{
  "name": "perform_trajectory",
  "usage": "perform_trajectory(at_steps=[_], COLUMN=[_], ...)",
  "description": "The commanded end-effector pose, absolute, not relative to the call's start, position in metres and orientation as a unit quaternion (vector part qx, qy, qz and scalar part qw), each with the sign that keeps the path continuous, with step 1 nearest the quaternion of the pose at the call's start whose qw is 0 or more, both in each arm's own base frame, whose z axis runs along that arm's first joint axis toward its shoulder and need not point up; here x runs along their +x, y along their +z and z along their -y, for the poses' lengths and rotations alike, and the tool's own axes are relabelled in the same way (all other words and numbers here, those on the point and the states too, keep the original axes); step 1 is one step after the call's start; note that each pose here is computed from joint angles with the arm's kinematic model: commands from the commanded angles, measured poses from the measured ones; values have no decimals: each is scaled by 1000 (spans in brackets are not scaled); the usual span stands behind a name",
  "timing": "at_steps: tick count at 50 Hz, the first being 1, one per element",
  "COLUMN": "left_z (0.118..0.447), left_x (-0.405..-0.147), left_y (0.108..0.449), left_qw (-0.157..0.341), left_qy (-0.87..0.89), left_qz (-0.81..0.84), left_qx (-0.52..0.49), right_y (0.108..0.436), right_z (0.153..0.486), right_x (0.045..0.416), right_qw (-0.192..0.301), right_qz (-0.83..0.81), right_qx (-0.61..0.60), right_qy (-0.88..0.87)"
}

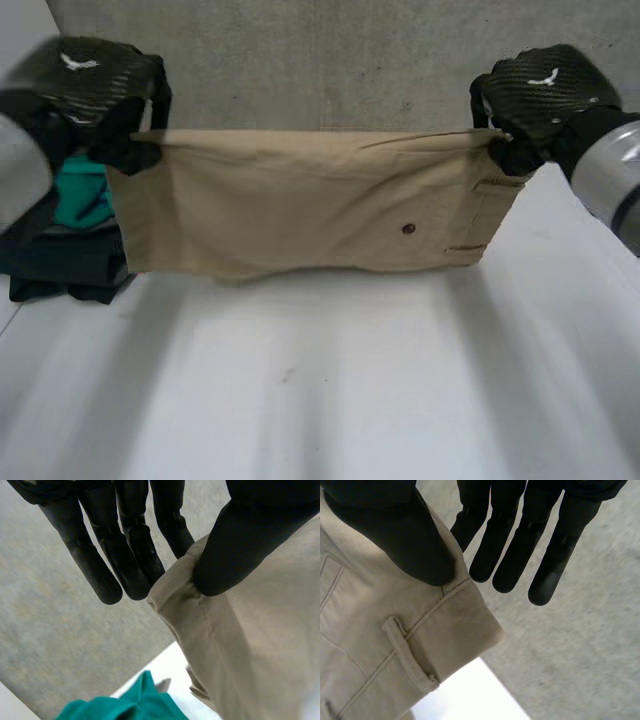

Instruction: Fold the laundry.

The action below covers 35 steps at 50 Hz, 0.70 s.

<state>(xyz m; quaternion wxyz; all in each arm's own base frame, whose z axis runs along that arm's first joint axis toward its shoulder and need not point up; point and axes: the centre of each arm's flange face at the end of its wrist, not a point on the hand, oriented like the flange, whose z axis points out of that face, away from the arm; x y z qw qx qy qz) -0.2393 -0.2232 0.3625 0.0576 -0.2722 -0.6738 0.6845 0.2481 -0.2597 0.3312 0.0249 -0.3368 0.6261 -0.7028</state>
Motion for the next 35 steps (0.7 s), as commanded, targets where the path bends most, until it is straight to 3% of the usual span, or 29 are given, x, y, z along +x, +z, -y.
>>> perform_trajectory(at_steps=[1, 4, 8, 13, 19, 23, 27, 35], left_z=[276, 298, 333, 339, 324, 324, 328, 330], left_x=[-271, -281, -291, -295, -285, -283, -286, -290], left_y=[321, 321, 345, 425, 474, 468, 441, 352], left_qw=[53, 47, 48, 76, 107, 106, 102, 94], left_qy=[657, 678, 745, 860, 904, 897, 874, 800], left_qz=[694, 676, 613, 465, 393, 411, 456, 565], left_qx=[-290, -286, -259, -198, -126, -119, -135, -178], right_y=[291, 283, 301, 378, 433, 436, 419, 334], right_z=[300, 317, 349, 371, 362, 359, 365, 377], right_x=[268, 275, 290, 302, 304, 308, 310, 304], right_qw=[24, 13, -7, 6, 51, 57, 56, 48], right_qz=[-658, -657, -609, -460, -338, -323, -351, -463], right_qx=[-343, -339, -300, -187, -110, -111, -125, -183], right_qy=[-669, -674, -734, -868, -933, -938, -927, -866])
